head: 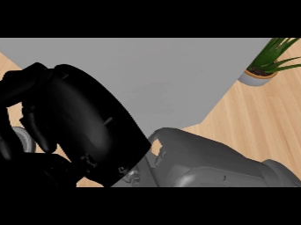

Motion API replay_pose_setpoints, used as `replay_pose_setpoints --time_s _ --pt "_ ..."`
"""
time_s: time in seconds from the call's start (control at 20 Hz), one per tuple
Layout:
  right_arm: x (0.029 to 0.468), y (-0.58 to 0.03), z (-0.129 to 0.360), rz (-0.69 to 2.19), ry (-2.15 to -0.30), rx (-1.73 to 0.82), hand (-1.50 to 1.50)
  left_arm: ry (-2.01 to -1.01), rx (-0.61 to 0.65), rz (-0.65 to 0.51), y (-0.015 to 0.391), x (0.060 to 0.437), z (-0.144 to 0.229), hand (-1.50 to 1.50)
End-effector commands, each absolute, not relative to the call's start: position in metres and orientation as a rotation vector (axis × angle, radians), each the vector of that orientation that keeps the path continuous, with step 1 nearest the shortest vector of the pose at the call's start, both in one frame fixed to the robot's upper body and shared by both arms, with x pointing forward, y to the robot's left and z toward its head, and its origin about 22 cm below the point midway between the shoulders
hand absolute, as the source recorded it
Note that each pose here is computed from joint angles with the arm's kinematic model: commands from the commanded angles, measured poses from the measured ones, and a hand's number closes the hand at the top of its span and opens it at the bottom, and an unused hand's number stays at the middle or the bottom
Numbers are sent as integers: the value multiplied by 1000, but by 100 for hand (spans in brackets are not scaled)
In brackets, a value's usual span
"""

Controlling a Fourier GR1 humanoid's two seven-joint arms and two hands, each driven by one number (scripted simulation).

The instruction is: Pick up the wine, place it into the cabinet and close the cabinet

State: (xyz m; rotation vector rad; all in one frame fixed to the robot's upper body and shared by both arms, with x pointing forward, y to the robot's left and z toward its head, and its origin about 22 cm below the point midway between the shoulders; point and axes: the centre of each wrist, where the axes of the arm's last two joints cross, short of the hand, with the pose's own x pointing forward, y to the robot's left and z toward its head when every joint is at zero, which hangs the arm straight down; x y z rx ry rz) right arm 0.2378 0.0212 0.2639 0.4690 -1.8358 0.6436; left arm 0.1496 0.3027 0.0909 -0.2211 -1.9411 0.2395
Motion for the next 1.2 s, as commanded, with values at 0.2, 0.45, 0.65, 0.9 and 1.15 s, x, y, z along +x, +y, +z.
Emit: replay_pose_setpoints --time_s 0.2,0.45,0.65,0.9,1.15 --pt "312 20 261 599 -1858 326 150 -1943 -210 241 312 151 92 -150" --pt "345 14 261 583 -1813 328 150 -1951 -194 250 301 153 83 -150" --pt "367 -19 246 584 -1854 280 150 -1948 -184 242 302 150 79 -150" --pt "386 -33 237 586 -1857 217 150 -1958 -203 230 297 156 87 -150" --pt "396 -39 225 627 -1877 143 150 -1970 -209 240 301 162 95 -150"
